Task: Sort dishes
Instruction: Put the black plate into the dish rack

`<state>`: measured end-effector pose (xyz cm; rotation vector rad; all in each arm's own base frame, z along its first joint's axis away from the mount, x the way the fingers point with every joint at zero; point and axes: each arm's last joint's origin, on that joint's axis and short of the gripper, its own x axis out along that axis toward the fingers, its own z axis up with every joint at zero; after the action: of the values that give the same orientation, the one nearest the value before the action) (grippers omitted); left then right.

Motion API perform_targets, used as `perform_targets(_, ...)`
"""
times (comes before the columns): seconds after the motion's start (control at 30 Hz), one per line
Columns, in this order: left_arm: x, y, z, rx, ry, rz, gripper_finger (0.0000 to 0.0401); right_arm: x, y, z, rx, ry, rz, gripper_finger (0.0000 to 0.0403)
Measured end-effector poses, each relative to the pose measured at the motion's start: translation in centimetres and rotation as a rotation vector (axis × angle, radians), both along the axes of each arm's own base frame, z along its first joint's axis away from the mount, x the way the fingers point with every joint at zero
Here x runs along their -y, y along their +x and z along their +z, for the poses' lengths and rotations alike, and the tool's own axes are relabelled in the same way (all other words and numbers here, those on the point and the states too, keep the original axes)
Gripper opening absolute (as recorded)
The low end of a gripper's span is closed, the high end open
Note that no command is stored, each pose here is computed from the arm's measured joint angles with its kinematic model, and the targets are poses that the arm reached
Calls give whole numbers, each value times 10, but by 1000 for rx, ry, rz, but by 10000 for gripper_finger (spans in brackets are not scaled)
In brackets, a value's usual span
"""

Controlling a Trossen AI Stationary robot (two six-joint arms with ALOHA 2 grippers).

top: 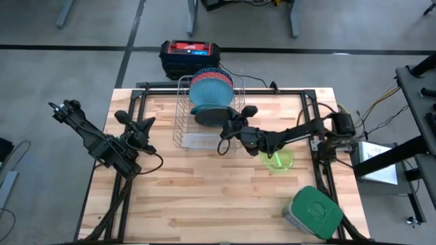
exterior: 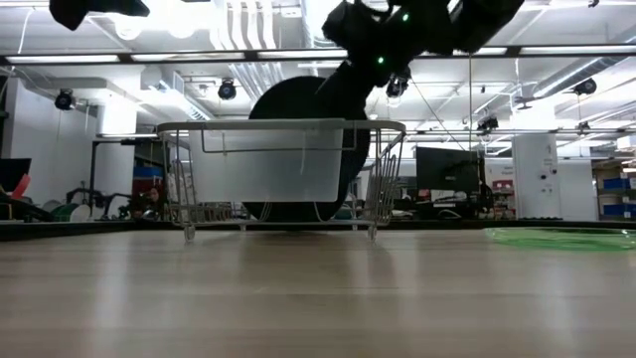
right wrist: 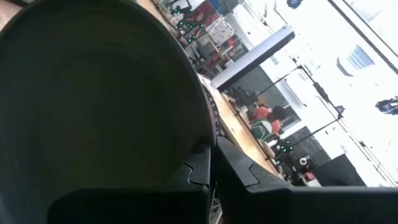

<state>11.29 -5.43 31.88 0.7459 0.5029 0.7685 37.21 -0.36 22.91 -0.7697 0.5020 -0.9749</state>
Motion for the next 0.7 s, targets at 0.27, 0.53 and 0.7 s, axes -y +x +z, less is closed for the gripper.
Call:
perform_targets(0.27, 1, 1, -1, -4, 2, 0, 0, 11, 8, -6, 31, -21, 56, 0)
perform_targets(0.53, 2, 2, -1, -6, 3, 0, 0, 10, 15, 1, 38, -2, 132, 0)
perform_targets(0.7, 2, 2, -1, -4, 1, 0, 0, 10, 19, -2, -13, 51, 126, 0)
